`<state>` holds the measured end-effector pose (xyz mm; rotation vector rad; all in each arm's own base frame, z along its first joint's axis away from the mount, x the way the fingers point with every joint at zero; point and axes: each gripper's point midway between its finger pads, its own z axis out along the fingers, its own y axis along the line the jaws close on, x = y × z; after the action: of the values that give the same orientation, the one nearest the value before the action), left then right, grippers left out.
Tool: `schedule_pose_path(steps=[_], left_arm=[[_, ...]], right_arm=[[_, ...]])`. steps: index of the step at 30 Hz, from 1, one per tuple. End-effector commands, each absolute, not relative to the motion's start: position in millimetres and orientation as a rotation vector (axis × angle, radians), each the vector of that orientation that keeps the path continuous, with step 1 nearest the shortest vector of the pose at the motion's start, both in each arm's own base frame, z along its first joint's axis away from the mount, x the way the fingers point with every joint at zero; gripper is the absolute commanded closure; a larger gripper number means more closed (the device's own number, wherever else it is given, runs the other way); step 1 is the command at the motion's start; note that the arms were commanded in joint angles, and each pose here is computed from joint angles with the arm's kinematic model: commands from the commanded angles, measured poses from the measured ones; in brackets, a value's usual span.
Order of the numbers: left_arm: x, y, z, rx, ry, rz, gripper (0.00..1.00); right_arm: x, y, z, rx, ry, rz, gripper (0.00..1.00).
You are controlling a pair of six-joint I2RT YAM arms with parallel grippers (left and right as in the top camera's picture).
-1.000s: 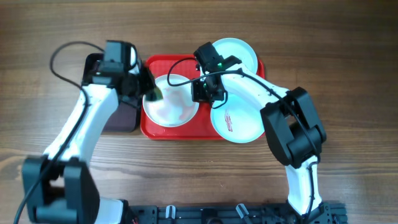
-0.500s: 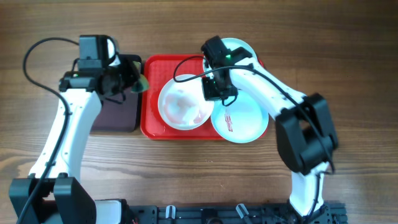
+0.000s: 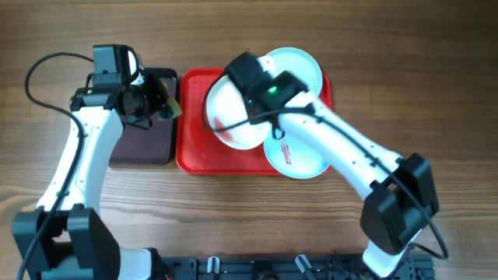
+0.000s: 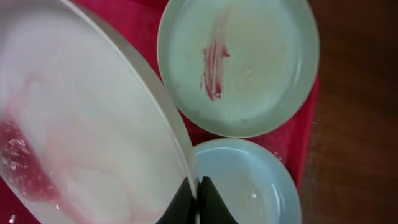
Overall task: Clean dirty plates on tray and stack at the side
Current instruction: 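Raise the sponge away and lift the white plate with right gripper, then carry the white plate right and set it on the table beside the tray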
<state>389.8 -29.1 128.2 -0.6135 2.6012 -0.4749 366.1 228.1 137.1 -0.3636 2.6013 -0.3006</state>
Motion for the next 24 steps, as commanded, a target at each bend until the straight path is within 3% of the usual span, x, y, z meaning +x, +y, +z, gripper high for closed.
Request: schedule_pose_path(steps=[1,13,24], left_arm=[[385.9,-29.3,118.0,-0.662,2.635,-0.466,0.96],[379.0,-29.5,114.7,-0.678,2.664,-0.461,0.96],[378.4,-29.5,114.5,-0.679,2.667,-0.460,0.96]], right_arm=[[372.2,218.2,178.3,-0.265,2.374,-0.537,0.96],[357.5,228.8,242.5,-0.255,1.961,-0.844,0.96],[343.3,246.8,272.6,-0.281,1.783,-0.928,0.96]])
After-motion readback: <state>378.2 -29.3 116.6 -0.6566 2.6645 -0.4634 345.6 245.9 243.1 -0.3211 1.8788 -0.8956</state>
